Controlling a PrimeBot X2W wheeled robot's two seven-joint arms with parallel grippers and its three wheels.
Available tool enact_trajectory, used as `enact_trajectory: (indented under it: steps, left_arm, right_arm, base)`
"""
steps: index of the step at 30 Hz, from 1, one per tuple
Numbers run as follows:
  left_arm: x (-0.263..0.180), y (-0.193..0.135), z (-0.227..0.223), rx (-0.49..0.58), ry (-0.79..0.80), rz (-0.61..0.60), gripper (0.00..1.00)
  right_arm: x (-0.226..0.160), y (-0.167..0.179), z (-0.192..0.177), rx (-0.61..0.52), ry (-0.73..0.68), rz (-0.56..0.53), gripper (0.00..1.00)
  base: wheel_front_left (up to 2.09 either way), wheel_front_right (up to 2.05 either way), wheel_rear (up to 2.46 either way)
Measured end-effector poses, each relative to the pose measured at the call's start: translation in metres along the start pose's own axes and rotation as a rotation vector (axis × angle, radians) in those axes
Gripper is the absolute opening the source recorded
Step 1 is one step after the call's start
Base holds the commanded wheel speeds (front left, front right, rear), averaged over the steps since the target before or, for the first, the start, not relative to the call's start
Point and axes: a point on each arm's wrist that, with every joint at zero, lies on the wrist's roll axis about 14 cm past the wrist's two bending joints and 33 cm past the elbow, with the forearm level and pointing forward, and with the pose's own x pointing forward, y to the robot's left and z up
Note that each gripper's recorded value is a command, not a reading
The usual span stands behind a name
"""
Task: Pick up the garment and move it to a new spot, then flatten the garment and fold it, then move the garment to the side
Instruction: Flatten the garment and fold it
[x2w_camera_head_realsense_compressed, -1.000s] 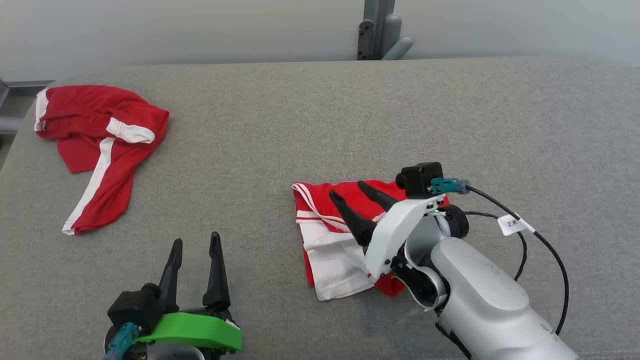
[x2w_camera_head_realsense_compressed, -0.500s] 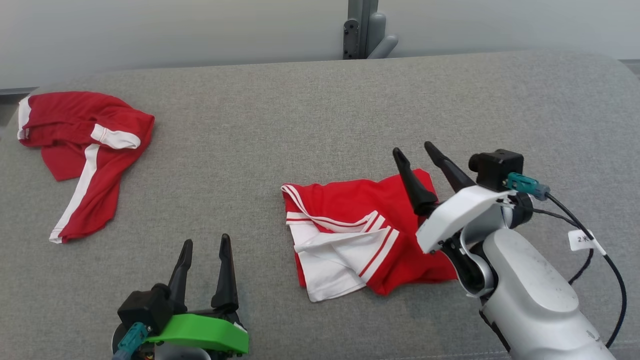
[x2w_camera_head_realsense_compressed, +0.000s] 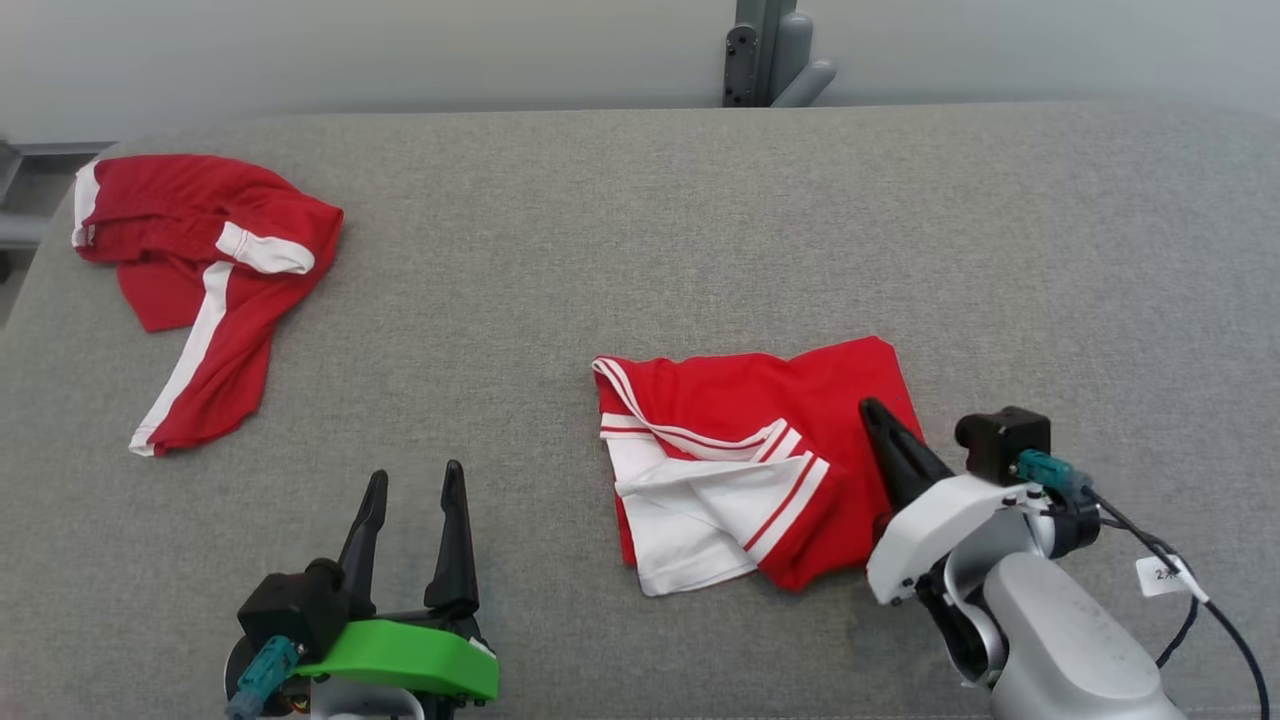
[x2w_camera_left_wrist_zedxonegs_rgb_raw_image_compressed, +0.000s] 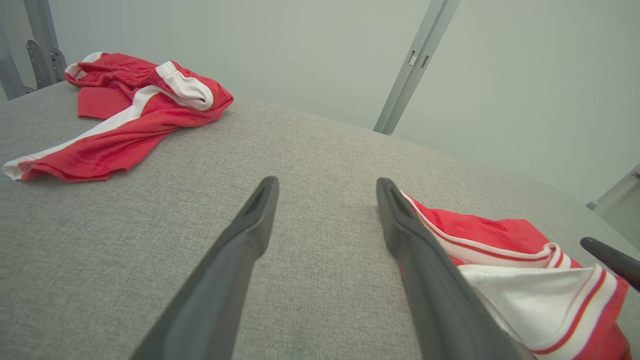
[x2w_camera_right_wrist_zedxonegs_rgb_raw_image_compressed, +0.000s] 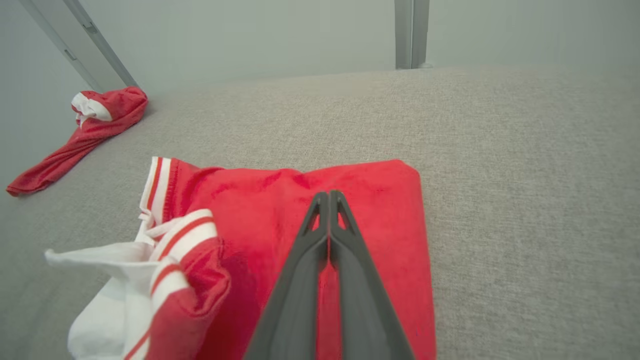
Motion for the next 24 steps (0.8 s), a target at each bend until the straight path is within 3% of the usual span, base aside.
enact_trajectory:
  steps: [6, 14, 24]
  left_arm:
    - [-0.002, 0.011, 0.004, 0.007, -0.009, 0.033, 1.0]
    - [-0.009, 0.024, 0.009, 0.014, -0.024, 0.072, 1.0]
    - [-0.018, 0.028, 0.016, 0.015, -0.046, 0.088, 1.0]
  right_arm:
    - [0.004, 0.034, -0.037, 0.005, 0.102, 0.091, 0.0]
    - [0.008, 0.102, -0.051, 0.036, 0.136, 0.269, 0.0]
    - [0.0, 0.14, -0.067, 0.018, 0.203, 0.379, 0.0]
  base:
    - [0.0, 0.0, 0.0]
    - [0.0, 0.0, 0.0]
    - [0.0, 0.0, 0.0]
